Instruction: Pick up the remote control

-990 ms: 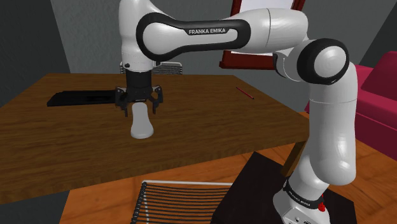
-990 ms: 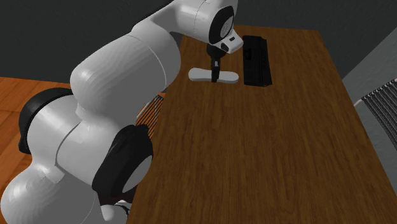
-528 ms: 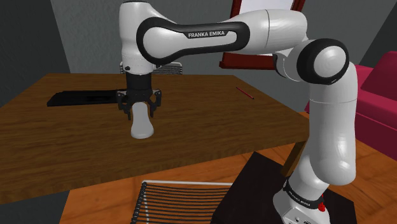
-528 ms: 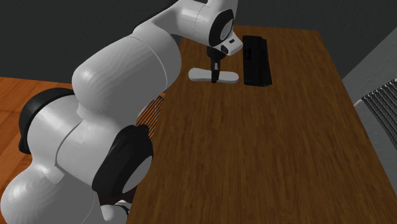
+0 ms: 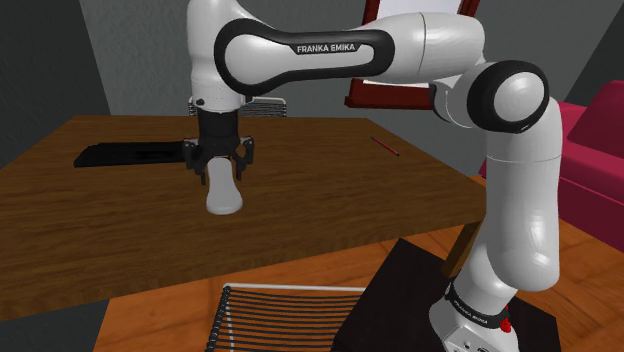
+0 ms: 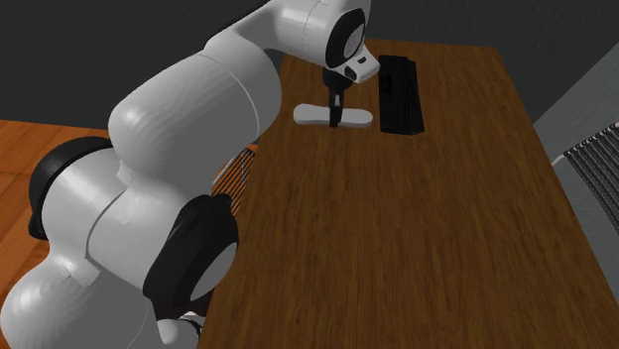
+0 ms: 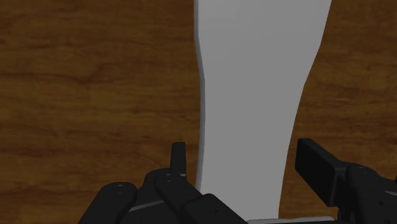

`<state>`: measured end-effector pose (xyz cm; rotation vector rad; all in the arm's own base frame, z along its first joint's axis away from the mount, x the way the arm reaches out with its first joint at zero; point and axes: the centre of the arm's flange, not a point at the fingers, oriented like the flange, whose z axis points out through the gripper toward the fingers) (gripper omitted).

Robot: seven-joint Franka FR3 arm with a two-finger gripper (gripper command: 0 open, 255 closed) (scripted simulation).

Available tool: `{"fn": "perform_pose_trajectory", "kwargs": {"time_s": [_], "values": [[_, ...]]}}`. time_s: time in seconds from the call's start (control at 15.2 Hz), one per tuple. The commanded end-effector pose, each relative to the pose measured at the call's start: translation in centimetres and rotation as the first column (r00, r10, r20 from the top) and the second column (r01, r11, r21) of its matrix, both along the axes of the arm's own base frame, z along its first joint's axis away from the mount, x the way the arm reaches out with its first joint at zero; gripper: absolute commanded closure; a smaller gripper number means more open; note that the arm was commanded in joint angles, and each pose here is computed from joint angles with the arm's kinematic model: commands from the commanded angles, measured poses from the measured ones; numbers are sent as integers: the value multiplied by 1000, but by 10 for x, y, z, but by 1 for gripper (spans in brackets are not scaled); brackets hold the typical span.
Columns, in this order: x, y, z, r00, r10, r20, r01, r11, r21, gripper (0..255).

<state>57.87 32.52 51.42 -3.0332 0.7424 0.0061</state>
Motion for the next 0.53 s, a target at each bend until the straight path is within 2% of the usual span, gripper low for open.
{"fn": "perform_pose_trajectory", "kwargs": {"time_s": [0.0, 0.46], "values": [[1, 1, 11, 1000, 0, 0, 0, 1000, 0, 255], [1, 1, 48, 1000, 0, 0, 0, 1000, 0, 255]]}}
